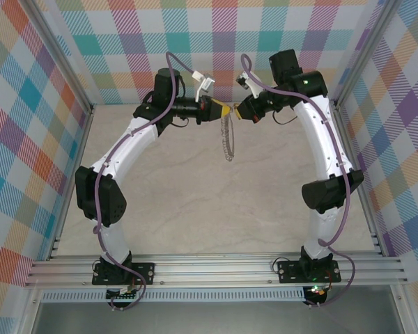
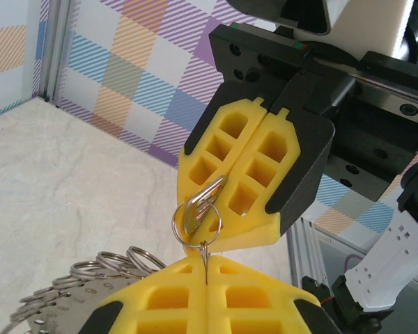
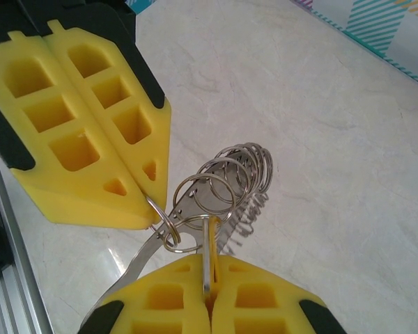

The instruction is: Put the keys on the keyring

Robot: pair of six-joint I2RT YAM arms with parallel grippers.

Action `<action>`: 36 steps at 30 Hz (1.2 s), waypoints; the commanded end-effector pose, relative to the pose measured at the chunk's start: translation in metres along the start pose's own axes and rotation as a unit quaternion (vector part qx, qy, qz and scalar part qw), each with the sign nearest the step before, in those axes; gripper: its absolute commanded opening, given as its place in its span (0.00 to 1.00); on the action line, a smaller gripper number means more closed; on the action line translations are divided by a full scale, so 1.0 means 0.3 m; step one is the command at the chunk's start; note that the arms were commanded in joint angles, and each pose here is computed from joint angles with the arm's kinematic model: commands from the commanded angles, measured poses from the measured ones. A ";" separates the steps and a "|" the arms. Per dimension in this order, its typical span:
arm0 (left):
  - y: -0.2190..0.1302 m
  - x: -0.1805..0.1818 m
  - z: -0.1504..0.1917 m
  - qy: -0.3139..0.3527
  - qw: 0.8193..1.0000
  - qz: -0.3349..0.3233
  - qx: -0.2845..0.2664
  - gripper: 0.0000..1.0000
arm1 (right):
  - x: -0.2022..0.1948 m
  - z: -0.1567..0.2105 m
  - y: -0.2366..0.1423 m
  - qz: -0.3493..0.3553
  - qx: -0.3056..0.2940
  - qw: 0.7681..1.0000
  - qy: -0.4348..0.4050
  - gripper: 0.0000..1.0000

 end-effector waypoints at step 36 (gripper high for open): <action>0.019 -0.015 0.053 -0.004 0.999 0.022 0.045 0.00 | -0.078 -0.039 -0.039 0.106 -0.013 0.994 -0.009 0.00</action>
Point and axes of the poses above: each hand's point on the last joint's axis, 136 mm out from that joint toward the fingers, its own y axis out along the fingers, its own x axis along the line the jaws close on, z = x × y, the point moved 7 cm from there along -y, back along the fingers, and after that the axes turned 8 degrees about -y, right-handed, at the moved point
